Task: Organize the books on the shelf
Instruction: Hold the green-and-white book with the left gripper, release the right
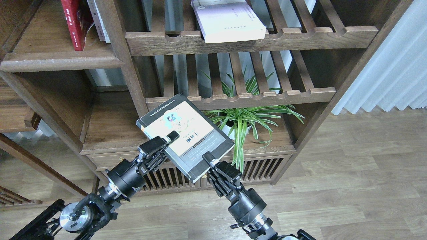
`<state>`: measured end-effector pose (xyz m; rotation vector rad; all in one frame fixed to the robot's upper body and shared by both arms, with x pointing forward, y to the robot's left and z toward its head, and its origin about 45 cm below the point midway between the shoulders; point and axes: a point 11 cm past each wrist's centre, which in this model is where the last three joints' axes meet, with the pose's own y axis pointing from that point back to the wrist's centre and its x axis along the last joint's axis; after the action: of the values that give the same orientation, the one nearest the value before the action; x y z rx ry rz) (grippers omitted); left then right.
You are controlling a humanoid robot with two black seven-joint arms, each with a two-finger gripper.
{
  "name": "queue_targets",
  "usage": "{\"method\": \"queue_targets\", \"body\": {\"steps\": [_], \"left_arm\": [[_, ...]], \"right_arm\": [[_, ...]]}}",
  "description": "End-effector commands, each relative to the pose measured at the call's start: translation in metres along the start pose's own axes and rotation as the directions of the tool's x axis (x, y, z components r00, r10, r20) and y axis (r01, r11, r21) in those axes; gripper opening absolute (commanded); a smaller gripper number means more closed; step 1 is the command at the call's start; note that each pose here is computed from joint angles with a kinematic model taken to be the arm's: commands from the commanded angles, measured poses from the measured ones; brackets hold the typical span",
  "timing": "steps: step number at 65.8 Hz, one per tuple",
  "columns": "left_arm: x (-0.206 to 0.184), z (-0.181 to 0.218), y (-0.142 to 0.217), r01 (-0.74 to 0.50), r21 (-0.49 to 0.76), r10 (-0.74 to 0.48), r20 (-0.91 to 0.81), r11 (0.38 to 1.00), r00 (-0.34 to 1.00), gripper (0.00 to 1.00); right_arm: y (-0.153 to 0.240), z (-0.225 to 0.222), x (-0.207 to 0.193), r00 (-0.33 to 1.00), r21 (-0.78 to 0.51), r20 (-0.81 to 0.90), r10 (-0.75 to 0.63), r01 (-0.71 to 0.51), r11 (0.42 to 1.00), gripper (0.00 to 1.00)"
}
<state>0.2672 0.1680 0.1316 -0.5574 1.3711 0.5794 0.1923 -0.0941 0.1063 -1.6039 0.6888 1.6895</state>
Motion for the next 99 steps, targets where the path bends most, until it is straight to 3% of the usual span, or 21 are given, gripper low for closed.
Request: {"method": "queue_targets", "body": {"steps": [1, 8, 25, 50, 81, 99], "left_arm": [[-0.001, 0.0, -0.001, 0.002, 0.001, -0.003, 0.003, 1.0, 1.0, 0.07], [-0.001, 0.001, -0.001, 0.002, 0.003, -0.002, 0.005, 1.0, 1.0, 0.07], [-0.001, 0.0, -0.001, 0.002, 0.004, -0.002, 0.005, 1.0, 1.0, 0.07], [-0.001, -0.003, -0.001, 0.002, 0.031, -0.002, 0.005, 1.0, 1.0, 0.07], [0.001, 0.009, 0.018, -0.073, 0.114, 0.057, 0.13, 0.991, 0.99, 0.06], [-0.009, 0.022, 0.034, -0.131, 0.168, 0.082, 0.272, 0.977, 0.959, 0.06]], "right_arm": [[0.0, -0.001, 0.0, 1.0, 0.003, -0.001, 0.001, -0.001, 1.0, 0.2], [0.0, -0.001, 0.0, 1.0, 0.004, -0.002, -0.001, 0.001, 1.0, 0.36], [0.0, -0.001, 0.0, 1.0, 0.004, -0.002, -0.001, 0.001, 1.0, 0.55], [-0.001, -0.01, -0.002, 1.0, 0.033, -0.017, -0.005, 0.006, 0.999, 0.97], [0.002, -0.092, 0.009, 0.993, 0.243, -0.082, 0.087, -0.064, 0.968, 0.98], [0.004, -0.102, 0.014, 0.988, 0.271, -0.08, 0.131, -0.105, 0.957, 0.98]]}}
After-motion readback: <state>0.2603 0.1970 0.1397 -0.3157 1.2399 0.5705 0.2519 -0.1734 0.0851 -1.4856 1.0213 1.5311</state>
